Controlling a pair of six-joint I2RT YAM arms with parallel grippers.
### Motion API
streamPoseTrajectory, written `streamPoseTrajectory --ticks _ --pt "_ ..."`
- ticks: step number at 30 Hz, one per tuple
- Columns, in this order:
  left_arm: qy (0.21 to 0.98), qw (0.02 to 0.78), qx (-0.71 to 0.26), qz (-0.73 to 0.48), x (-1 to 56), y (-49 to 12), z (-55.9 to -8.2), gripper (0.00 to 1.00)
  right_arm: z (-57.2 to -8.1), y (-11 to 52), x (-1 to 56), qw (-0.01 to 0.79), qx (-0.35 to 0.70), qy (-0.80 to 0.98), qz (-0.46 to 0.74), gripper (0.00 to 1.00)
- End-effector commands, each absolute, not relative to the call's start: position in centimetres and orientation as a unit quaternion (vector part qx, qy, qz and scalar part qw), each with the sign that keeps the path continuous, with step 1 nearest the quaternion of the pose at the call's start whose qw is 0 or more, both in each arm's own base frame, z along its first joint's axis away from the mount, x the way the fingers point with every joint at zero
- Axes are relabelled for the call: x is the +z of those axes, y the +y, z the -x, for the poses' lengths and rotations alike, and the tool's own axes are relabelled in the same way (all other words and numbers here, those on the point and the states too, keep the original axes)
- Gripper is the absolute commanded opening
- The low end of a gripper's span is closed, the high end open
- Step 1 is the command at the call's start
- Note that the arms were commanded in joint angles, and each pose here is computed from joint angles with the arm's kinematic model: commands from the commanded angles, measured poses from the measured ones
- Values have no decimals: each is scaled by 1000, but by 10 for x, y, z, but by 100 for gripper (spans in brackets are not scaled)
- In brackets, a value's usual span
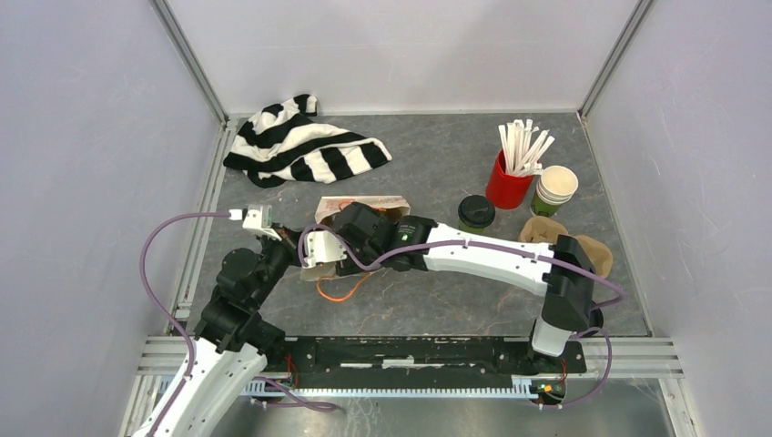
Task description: Pack the takeout coffee
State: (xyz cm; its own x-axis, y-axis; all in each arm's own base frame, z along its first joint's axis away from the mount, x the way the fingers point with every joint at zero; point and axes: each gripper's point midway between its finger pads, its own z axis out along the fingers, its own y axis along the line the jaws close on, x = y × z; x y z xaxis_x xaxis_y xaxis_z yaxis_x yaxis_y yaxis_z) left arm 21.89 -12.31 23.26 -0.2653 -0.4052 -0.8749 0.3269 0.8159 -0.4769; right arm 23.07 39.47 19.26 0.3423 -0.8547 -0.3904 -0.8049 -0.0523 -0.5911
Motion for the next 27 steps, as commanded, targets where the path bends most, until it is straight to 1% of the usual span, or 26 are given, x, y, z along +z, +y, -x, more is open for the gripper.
streamPoseTrajectory --ticks 1,3,5,8,14,19,27 --pt "735 602 -309 33 241 -124 -217 2 -248 414 176 409 -34 562 718 18" --pt "735 603 -309 32 242 -124 -217 2 -258 413 162 403 -48 566 718 17" --pt "736 603 -308 32 243 -124 -216 2 -265 413 159 400 -63 563 721 17" --pt "736 603 -306 32 243 -123 -216 2 -265 412 176 402 -65 562 720 17" --pt "733 607 -304 35 245 -121 -216 2 -249 385 205 399 -57 571 716 17" --pt "733 610 -301 37 247 -119 -216 2 -248 366 202 393 -76 569 718 17" --pt "735 606 -303 39 246 -120 -216 2 -263 360 198 401 -89 567 714 16"
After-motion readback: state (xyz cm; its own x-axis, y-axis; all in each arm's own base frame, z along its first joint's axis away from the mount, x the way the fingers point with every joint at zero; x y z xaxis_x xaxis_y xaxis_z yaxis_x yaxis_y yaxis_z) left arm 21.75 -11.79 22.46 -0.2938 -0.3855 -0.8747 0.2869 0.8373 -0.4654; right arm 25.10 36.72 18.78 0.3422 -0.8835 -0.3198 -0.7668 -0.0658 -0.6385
